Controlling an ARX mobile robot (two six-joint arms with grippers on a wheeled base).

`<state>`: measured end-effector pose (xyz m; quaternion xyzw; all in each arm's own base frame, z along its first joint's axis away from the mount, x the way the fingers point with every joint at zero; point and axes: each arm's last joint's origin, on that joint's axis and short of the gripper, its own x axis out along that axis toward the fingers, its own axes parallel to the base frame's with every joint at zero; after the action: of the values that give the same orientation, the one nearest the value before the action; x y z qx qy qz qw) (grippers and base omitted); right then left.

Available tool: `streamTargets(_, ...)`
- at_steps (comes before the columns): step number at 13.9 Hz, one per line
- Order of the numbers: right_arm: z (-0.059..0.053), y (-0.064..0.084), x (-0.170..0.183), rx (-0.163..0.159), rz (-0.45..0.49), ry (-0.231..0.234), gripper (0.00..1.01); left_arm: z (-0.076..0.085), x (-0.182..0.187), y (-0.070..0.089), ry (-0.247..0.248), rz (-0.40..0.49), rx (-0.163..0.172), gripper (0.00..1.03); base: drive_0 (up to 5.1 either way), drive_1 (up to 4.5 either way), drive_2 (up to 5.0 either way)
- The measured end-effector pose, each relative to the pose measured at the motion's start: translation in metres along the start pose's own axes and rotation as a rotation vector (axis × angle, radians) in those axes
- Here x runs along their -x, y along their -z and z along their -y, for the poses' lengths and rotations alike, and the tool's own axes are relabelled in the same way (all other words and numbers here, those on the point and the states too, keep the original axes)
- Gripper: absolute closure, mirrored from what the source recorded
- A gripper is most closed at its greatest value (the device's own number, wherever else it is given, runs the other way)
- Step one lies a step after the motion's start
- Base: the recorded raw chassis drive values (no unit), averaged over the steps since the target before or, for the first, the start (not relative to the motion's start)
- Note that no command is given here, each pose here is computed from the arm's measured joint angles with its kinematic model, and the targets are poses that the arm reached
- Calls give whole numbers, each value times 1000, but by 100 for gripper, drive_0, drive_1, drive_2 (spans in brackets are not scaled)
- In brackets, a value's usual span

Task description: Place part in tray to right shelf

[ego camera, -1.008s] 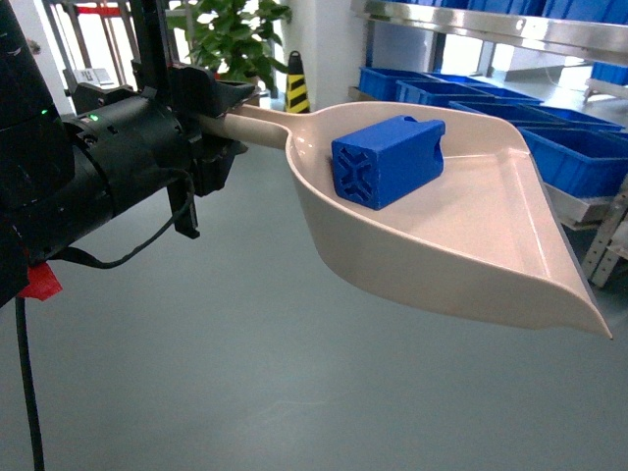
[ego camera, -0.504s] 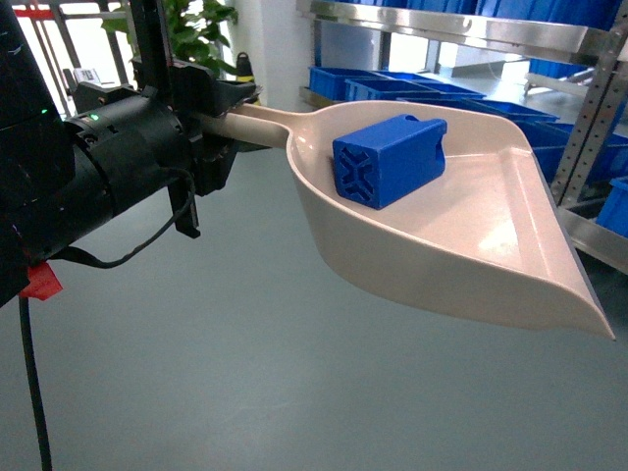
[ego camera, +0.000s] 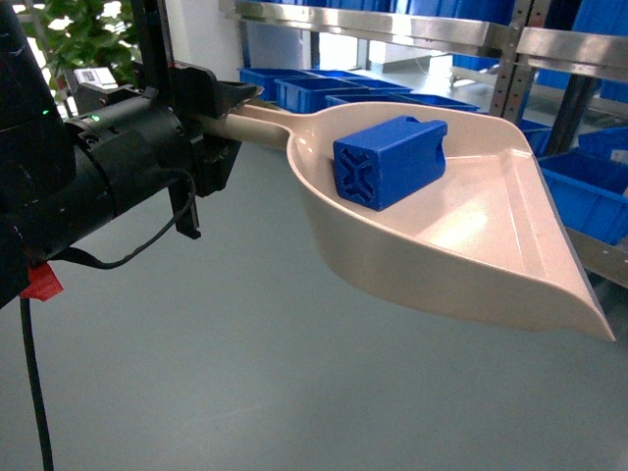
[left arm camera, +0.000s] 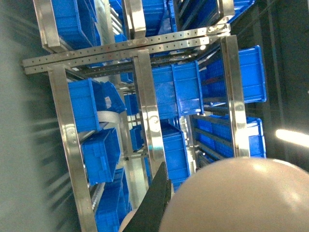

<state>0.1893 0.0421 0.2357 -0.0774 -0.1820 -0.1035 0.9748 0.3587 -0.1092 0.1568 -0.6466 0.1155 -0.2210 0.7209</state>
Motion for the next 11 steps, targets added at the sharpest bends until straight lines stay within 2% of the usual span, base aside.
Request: streamTargets(11,0,0,0,-1,2,1,3,0,0,0,0,-3,0,90,-161,-161,-161)
